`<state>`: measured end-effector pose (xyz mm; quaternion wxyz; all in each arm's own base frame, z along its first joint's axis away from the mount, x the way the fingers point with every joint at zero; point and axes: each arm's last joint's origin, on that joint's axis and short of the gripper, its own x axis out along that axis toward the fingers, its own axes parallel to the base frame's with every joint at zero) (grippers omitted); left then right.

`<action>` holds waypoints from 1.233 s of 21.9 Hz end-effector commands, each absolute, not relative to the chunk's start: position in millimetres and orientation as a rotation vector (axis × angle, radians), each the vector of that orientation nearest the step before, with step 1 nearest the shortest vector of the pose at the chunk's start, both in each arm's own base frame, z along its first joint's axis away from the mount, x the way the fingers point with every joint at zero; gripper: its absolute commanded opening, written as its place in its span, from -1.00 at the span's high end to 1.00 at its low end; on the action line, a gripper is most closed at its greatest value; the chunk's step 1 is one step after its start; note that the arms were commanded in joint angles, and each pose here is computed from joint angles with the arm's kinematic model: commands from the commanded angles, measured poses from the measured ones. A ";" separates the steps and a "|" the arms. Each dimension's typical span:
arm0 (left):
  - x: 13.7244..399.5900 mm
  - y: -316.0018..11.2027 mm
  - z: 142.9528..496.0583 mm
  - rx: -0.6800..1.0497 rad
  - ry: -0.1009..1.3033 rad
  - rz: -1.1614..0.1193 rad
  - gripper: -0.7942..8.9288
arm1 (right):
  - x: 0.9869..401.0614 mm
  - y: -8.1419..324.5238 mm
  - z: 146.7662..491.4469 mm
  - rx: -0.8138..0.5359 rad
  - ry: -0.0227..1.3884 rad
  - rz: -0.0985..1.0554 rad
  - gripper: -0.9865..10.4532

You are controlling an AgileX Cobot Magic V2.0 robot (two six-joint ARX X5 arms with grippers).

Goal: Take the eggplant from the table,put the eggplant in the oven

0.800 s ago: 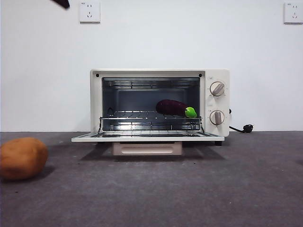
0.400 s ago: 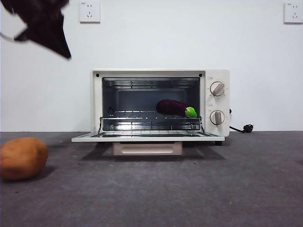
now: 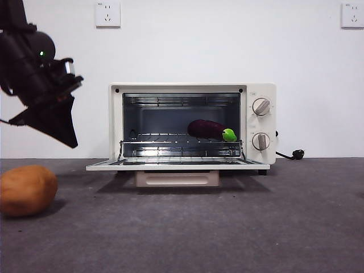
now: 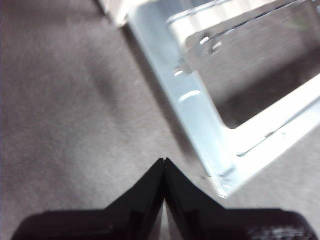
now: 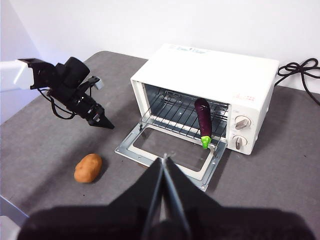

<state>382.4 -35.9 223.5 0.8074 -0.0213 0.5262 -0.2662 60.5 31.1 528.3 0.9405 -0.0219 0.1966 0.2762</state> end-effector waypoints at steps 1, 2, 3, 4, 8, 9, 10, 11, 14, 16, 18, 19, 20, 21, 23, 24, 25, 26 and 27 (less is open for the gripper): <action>382.5 -34.8 208.0 -0.059 1.137 -0.572 0.85 | 57.5 30.0 526.8 -0.054 0.413 0.567 0.85; 381.9 -34.8 204.8 -0.060 1.136 -0.574 0.85 | 57.5 30.0 526.8 -0.054 0.413 0.567 0.85; 381.3 -35.1 202.2 -0.067 1.130 -0.584 0.85 | 57.5 30.0 526.8 -0.054 0.413 0.567 0.85; 381.2 -35.5 200.8 -0.076 1.123 -0.598 0.85 | 57.5 30.0 526.8 -0.054 0.413 0.567 0.85; 380.0 -36.5 194.3 -0.104 1.102 -0.632 0.85 | 57.6 30.0 526.8 -0.054 0.413 0.567 0.85; 380.0 -36.5 192.7 -0.105 1.100 -0.632 0.85 | 57.6 30.0 526.8 -0.054 0.413 0.567 0.85; 380.0 -36.5 191.8 -0.106 1.099 -0.631 0.85 | 57.6 30.0 526.8 -0.054 0.413 0.567 0.85; 379.9 -36.5 191.6 -0.107 1.100 -0.631 0.85 | 57.5 30.0 526.8 -0.054 0.414 0.567 0.85; 380.2 -36.3 191.5 -0.107 1.097 -0.630 0.85 | 57.5 30.0 526.8 -0.054 0.414 0.567 0.85; 380.5 -36.3 191.1 -0.108 1.096 -0.632 0.85 | 57.5 30.0 526.7 -0.054 0.414 0.567 0.85; 381.7 -37.2 187.8 -0.129 1.096 -0.658 0.85 | 57.5 30.0 526.7 -0.054 0.414 0.567 0.85; 382.0 -37.8 186.1 -0.149 1.099 -0.675 0.85 | 57.5 30.1 526.7 -0.054 0.414 0.568 0.85; 383.0 -38.2 182.4 -0.167 1.105 -0.685 0.85 | 57.5 30.1 526.8 -0.054 0.414 0.567 0.85; 384.2 -38.4 177.8 -0.176 1.116 -0.687 0.85 | 57.5 30.0 526.8 -0.054 0.414 0.567 0.85; 385.8 -39.2 170.2 -0.182 1.134 -0.688 0.85 | 57.5 30.0 526.7 -0.054 0.414 0.567 0.85; 386.3 -40.7 166.4 -0.182 1.145 -0.691 0.85 | 57.5 30.1 526.8 -0.054 0.414 0.567 0.85; 386.8 -41.5 163.8 -0.183 1.151 -0.692 0.85 | 57.5 30.0 526.7 -0.054 0.414 0.567 0.85; 387.2 -41.5 162.3 -0.183 1.153 -0.692 0.85 | 57.5 30.0 526.8 -0.054 0.414 0.567 0.85; 388.3 -41.6 160.0 -0.183 1.152 -0.692 0.85 | 57.5 30.0 526.7 -0.054 0.414 0.567 0.85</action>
